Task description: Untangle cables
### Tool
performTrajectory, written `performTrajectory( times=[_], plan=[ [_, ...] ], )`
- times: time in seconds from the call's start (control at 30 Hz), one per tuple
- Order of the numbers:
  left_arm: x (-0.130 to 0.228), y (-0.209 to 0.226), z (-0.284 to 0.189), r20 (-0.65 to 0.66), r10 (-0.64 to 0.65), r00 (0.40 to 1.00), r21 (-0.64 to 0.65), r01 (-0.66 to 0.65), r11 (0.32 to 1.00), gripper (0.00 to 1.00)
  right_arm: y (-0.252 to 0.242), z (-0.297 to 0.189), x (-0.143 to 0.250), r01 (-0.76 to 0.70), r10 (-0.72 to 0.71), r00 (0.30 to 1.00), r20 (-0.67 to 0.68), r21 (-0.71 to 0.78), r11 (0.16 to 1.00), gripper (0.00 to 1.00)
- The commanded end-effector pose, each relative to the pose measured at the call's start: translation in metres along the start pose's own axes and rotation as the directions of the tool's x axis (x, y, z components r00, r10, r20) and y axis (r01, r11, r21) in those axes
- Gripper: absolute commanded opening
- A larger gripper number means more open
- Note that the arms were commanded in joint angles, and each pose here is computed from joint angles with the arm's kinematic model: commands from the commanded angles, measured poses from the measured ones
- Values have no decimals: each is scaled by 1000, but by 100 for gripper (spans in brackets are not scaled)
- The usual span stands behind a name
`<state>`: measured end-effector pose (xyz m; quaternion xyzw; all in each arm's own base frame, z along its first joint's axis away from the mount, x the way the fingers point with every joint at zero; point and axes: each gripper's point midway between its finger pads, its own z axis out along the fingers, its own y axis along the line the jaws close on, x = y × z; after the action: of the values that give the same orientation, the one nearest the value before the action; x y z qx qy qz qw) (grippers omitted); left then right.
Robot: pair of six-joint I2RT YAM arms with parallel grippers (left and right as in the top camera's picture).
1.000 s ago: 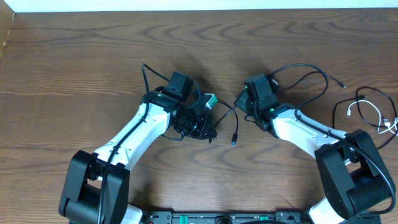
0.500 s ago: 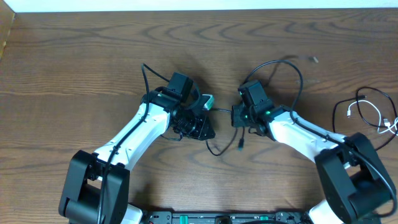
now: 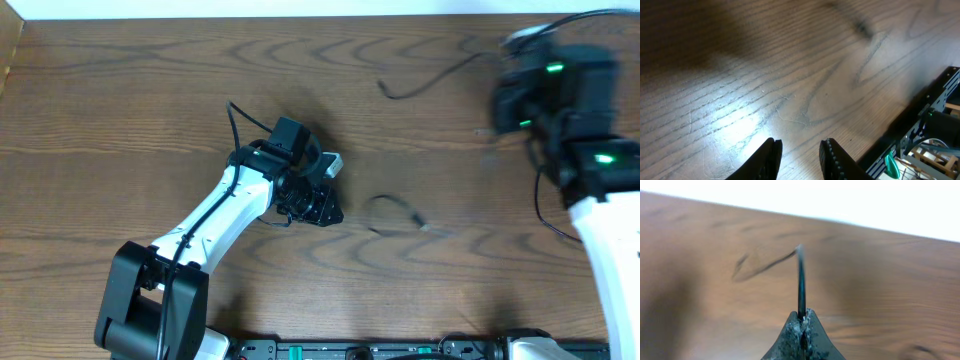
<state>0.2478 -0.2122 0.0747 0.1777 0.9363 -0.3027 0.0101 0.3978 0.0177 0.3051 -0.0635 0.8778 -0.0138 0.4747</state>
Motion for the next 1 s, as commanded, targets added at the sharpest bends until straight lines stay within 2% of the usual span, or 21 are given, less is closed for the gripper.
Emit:
performTrajectory(
  times=[0.0,0.23,0.37,0.47,0.63,0.8,0.97],
  plan=[
    [3,2,1,-9,9,1000,-14,-10,1000,31,-85,-29,-23,-38,17,997,75,284,958,1],
    [3,2,1,-10,9,1000,-13,-9,1000,31,-179,-65,-43,-179,61,968,244,497,849,1],
    [3,2,1,-9,9,1000,-13,-9,1000,31,-200,-76,-45,-208,63,959,276,535,819,1],
    [3,2,1,-9,9,1000,-13,-9,1000,31,-205,-71,-39,-207,73,963,258,542,815,1],
    [3,2,1,-10,5,1000,-13,-5,1000,30,-193,-41,-20,-131,66,986,153,467,875,1],
    [3,2,1,-10,5,1000,-13,-5,1000,30,-190,-17,9,-119,113,993,39,439,890,1],
    [3,2,1,-9,5,1000,-13,-5,1000,30,-184,-13,7,-119,110,993,44,403,907,1]
  ],
)
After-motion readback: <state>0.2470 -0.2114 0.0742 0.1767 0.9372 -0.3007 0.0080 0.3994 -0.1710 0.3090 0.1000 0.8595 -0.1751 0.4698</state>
